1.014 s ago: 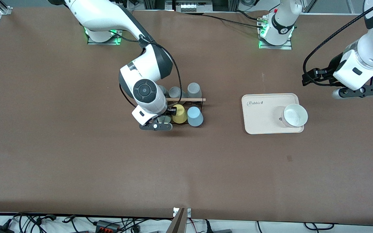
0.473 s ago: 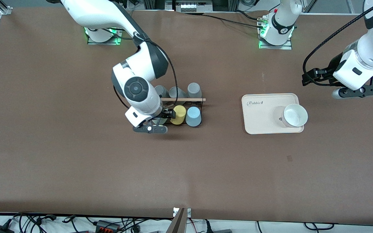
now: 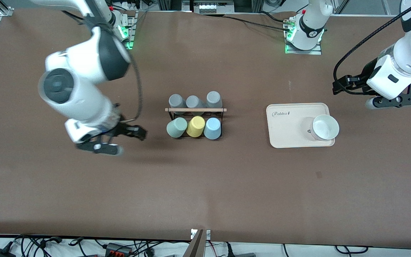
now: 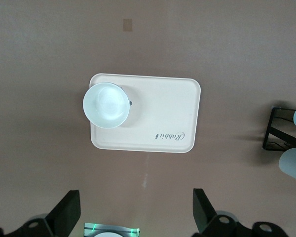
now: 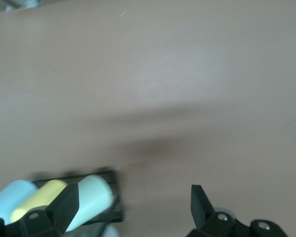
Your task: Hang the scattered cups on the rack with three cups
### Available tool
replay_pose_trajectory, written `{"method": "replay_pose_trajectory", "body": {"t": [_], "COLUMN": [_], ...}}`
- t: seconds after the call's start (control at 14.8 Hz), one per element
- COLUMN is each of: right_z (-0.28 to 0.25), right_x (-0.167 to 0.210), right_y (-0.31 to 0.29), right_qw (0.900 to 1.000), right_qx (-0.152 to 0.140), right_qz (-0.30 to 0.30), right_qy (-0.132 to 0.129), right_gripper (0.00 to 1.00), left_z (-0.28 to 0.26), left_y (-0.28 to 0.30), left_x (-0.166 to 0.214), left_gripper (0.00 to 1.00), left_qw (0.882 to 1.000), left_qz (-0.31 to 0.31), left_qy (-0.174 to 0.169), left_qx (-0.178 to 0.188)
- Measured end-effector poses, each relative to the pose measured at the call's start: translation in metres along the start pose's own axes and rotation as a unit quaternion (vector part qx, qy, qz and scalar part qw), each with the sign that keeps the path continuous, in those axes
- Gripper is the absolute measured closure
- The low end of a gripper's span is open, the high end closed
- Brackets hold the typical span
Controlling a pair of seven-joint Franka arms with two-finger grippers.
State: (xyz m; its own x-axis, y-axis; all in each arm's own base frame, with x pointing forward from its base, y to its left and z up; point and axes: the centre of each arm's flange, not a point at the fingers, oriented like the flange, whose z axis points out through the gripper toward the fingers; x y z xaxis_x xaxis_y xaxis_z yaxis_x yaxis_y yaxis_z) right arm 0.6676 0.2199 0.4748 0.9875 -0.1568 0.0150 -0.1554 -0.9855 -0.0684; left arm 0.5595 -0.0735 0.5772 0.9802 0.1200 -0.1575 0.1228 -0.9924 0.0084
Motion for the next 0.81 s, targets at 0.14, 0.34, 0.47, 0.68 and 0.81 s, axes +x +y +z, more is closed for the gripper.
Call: {"method": "replay_pose_trajectory", "body": {"t": [0.14, 0.34, 0.47, 0.68, 0.81], "right_z": [-0.011, -0.031, -0.052, -0.075, -0.091], "right_x": [0.024, 0.039, 0.037, 0.035, 0.036], "right_y": [0.057, 0.131, 0.161, 0.198, 0.215], "right_qw": [1.0, 1.0, 1.0, 1.0, 0.999], "right_qx": [-0.005, -0.014, -0.017, -0.018, -0.019], "right_qz": [-0.009, -0.014, -0.012, -0.01, -0.026], "right_qy": [0.006, -0.002, -0.006, -0.006, 0.004], "right_gripper": [0.0, 0.0, 0.0, 0.0, 0.0], "left_z": [0.0, 0.0, 0.0, 0.0, -0.001], "left_y": [0.0, 0.0, 0.0, 0.0, 0.0], "left_x": [0.0, 0.0, 0.0, 0.0, 0.002], "left_gripper": [0.0, 0.0, 0.0, 0.0, 0.0], "left_qw": [1.0, 1.0, 1.0, 1.0, 1.0], "left_qz": [0.0, 0.0, 0.0, 0.0, 0.0], "left_qy": [0.0, 0.0, 0.0, 0.001, 0.008], "left_qx": [0.0, 0.0, 0.0, 0.0, -0.002]}}
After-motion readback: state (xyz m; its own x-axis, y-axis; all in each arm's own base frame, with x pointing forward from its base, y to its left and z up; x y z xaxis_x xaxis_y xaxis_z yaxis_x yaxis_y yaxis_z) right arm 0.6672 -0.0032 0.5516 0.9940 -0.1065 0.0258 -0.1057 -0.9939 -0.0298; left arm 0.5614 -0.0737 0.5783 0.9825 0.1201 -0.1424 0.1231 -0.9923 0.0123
